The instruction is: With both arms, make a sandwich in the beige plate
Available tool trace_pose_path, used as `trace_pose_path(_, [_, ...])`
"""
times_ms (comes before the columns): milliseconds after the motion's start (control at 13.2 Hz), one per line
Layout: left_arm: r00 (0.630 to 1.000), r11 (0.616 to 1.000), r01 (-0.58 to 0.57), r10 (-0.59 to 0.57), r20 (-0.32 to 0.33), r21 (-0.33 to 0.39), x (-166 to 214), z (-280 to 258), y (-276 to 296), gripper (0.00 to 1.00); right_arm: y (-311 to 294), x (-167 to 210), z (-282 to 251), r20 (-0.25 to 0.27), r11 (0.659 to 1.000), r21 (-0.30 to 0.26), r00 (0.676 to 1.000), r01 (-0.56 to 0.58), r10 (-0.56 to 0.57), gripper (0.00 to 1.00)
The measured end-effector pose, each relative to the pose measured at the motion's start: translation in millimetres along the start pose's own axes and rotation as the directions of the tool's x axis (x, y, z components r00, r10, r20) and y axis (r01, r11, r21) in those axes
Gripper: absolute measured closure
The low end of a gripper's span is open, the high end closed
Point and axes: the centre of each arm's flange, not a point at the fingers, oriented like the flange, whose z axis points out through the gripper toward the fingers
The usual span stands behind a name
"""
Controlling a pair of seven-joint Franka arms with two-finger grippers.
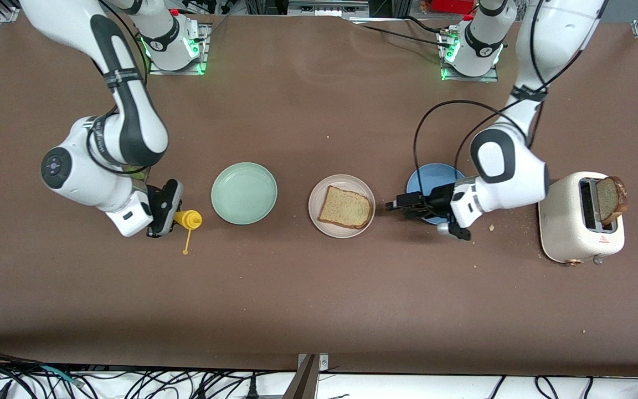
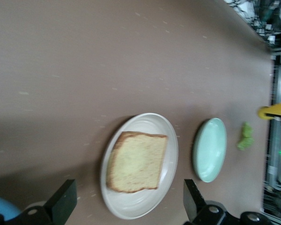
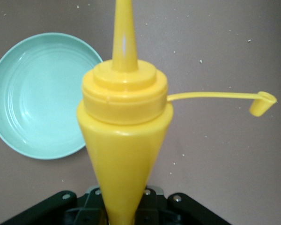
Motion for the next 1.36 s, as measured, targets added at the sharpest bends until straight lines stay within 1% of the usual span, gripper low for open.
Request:
trace_pose_path(151, [1.0, 0.987, 0.006, -0.007, 0.007, 0.16, 5, -41, 0, 0.0, -15, 37, -1, 0.085, 0.999, -0.035, 0.996, 0.017, -0.014, 0.82])
trace_pose_path(303, [0.999, 0.961, -0.008, -0.003, 0.038, 0.277, 4, -76, -9, 0.0, -33, 75, -1, 0.155, 0.996, -0.081, 0.988, 0.039, -0.026, 0.82])
trace_pose_path(454, [0.998, 0.926, -0.045, 0.024, 0.06, 0.375, 5, -108, -28, 0.0, -52, 106, 2, 0.199, 0.991, -0.113, 0.979, 0.07, -0.046, 0.82])
trace_pose_path(606, [0.996, 0.881, -0.079, 0.056, 0.064, 0.466, 6, -141, -45, 0.0, -70, 130, 6, 0.236, 0.986, -0.147, 0.971, 0.082, -0.046, 0.82])
trace_pose_path(833, [0.995, 0.84, -0.097, 0.081, 0.054, 0.533, 6, -175, -54, 0.0, -95, 167, 18, 0.285, 0.975, -0.2, 0.958, 0.096, -0.036, 0.82])
trace_pose_path(984, [0.99, 0.798, -0.137, 0.127, 0.058, 0.587, 10, -192, -46, 0.0, -114, 192, 33, 0.321, 0.967, -0.231, 0.947, 0.108, -0.029, 0.82])
trace_pose_path(1060, [0.989, 0.789, -0.142, 0.141, 0.048, 0.598, 12, -199, -39, 0.0, -125, 204, 41, 0.34, 0.963, -0.245, 0.94, 0.112, -0.023, 0.82])
trace_pose_path(1211, [0.989, 0.785, -0.134, 0.147, 0.028, 0.605, 13, -208, -31, 0.0, -146, 227, 59, 0.391, 0.957, -0.267, 0.92, 0.115, -0.001, 0.82])
trace_pose_path(1363, [0.989, 0.784, -0.131, 0.148, 0.022, 0.606, 13, -211, -28, 0.0, -162, 249, 76, 0.468, 0.951, -0.286, 0.883, 0.118, 0.031, 0.82])
